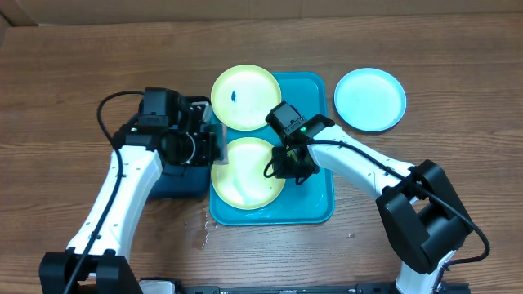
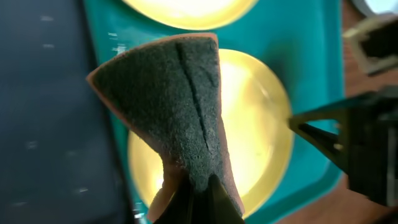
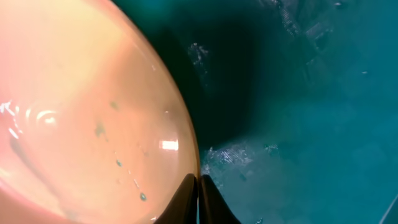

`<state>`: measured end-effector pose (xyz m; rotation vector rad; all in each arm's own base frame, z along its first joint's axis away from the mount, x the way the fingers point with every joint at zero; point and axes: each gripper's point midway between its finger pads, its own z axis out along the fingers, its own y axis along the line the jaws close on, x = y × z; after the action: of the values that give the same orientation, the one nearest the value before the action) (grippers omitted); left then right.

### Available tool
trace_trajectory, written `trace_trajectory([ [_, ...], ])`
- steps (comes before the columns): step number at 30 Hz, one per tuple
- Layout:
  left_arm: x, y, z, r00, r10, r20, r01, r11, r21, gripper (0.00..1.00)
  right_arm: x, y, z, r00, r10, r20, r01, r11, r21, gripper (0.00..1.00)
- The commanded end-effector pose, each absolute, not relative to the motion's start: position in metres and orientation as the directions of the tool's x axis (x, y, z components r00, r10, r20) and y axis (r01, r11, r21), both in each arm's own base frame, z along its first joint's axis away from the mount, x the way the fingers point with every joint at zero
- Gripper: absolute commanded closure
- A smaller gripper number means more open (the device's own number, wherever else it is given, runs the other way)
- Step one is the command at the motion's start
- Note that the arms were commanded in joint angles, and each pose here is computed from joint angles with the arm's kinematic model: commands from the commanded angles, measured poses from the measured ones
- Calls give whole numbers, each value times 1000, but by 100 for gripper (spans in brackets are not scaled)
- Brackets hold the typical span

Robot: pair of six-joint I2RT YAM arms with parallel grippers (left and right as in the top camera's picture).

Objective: Clean dirty plates on tray and stack at the side
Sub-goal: 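Move the left-held sponge from the black tray onto the yellow plate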

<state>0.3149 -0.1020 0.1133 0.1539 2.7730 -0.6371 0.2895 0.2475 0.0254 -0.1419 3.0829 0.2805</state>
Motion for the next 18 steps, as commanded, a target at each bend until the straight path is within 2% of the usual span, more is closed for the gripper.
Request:
trace_trajectory([
  [1, 305, -129, 114, -960, 59, -274, 189, 859, -475, 96, 289, 249, 34, -993, -91, -68, -103, 976, 193, 96],
  [10, 299, -165, 90, -980, 47, -194, 128, 892, -434, 96, 288, 249, 34, -994, -88, -66, -99, 976, 192, 96],
  [18, 299, -183, 50, -992, 71, -102, 110, 883, -457, 96, 288, 249, 34, -994, -88, -66, -99, 976, 191, 96],
])
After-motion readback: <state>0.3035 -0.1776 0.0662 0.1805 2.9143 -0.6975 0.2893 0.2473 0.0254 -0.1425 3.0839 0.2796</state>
